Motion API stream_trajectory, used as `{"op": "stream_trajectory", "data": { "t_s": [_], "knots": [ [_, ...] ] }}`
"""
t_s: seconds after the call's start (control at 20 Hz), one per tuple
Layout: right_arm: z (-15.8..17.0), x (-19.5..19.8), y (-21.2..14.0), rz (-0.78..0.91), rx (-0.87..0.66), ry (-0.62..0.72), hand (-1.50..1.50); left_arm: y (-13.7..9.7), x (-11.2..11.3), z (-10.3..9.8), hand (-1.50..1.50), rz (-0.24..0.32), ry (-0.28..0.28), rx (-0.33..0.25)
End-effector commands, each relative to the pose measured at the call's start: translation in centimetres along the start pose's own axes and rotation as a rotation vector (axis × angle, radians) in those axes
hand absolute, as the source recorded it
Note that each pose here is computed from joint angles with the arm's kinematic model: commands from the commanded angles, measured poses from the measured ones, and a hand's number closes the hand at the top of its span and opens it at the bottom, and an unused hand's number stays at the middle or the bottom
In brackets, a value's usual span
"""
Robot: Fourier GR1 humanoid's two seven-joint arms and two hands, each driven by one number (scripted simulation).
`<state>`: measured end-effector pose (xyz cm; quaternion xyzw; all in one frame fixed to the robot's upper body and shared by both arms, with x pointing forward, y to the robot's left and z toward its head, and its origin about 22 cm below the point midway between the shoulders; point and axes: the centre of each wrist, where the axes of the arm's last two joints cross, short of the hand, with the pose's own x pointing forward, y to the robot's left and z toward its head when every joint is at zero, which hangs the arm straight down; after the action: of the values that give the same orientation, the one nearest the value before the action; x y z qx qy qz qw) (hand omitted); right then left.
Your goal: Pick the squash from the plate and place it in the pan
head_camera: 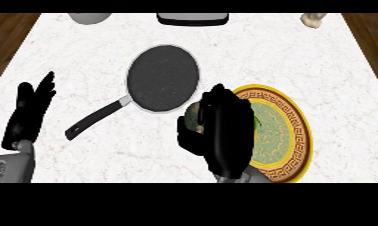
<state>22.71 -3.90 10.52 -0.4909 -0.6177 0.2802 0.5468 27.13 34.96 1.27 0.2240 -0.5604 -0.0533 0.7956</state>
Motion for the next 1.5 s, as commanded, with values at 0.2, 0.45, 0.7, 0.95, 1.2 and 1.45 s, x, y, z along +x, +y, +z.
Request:
{"op": "stream_trajectory", "data": {
  "t_s": [0.2,0.45,0.7,0.95,1.2,1.45],
  "knots": [
    [-6.4,1.6,2.9,-0.176,0.001,0.159,1.50,-1.1,1.0,-0.6,0.00,-0.005,-0.028,-0.007],
    [-9.4,1.9,5.4,-0.168,0.028,0.204,1.50,-1.7,0.6,-0.5,0.00,0.006,-0.041,-0.033],
    [-12.3,0.1,7.8,-0.185,0.030,0.243,1.50,-3.4,1.5,-0.4,0.00,0.014,-0.053,-0.064],
    [-13.4,-1.2,9.3,-0.233,0.077,0.245,1.50,-2.9,4.0,-1.2,0.00,-0.016,-0.080,-0.051],
    [-13.4,-2.5,9.9,-0.366,0.070,0.322,-1.50,-3.9,3.8,-1.4,0.00,-0.017,-0.108,-0.104],
    [-14.0,-2.8,10.1,-0.415,0.101,0.320,-1.50,-3.7,4.0,-1.5,0.00,-0.032,-0.119,-0.105]
  ]
}}
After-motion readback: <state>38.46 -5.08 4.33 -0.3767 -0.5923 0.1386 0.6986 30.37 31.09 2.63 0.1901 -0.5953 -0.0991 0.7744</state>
